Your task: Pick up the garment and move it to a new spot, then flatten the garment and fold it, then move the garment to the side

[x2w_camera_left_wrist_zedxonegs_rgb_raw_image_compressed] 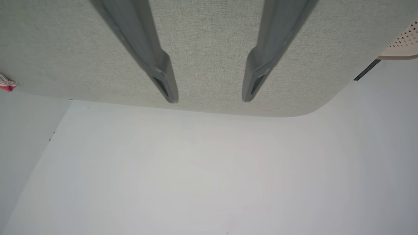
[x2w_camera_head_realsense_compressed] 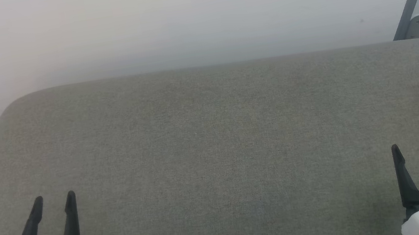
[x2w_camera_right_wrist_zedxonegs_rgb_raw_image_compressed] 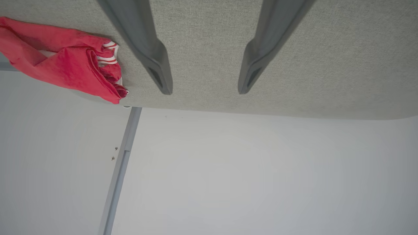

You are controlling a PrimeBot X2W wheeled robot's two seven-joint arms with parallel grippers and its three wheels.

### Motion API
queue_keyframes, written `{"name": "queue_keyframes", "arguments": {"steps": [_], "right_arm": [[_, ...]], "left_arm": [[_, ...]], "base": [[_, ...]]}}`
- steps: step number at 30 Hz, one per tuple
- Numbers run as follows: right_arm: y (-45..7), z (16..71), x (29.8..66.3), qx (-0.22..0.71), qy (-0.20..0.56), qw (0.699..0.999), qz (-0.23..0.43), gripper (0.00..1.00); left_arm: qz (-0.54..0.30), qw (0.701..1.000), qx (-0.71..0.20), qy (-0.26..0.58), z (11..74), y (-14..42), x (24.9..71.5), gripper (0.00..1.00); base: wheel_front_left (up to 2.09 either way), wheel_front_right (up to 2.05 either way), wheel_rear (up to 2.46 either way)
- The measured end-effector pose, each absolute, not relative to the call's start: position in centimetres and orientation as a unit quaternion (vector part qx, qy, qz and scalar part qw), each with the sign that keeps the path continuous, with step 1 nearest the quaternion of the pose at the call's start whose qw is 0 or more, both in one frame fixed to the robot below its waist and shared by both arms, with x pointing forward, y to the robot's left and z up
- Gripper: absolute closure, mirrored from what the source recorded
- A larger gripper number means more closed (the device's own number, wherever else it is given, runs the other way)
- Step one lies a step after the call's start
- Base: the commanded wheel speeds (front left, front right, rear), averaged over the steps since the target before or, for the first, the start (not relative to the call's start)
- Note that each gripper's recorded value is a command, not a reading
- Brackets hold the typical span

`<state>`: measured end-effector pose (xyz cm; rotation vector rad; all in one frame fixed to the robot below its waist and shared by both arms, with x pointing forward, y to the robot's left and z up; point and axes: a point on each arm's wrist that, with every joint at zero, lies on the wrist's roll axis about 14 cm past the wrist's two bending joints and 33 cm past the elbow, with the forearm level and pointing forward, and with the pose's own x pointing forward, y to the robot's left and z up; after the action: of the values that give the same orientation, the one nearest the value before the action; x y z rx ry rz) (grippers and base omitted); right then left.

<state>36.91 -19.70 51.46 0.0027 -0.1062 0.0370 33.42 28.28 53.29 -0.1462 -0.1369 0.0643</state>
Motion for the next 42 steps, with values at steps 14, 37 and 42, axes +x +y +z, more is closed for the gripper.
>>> {"name": "queue_keyframes", "arguments": {"steps": [14,37,42], "right_arm": [[-20.2,48.0,35.9,0.066,0.007,0.998,-0.002,1.00],[-20.6,48.2,36.7,0.271,0.014,0.962,-0.031,1.00],[-20.6,48.3,37.0,0.309,0.013,0.950,-0.034,1.00]], "left_arm": [[0.044,0.987,-0.153,-0.017,49.5,26.6,32.8,1.00],[0.066,0.942,-0.330,-0.005,48.9,25.8,34.0,1.00],[0.065,0.930,-0.361,-0.010,49.2,25.7,34.6,1.00]], "base": [[0.00,0.00,0.00],[0.00,0.00,0.00],[0.00,0.00,0.00]]}}
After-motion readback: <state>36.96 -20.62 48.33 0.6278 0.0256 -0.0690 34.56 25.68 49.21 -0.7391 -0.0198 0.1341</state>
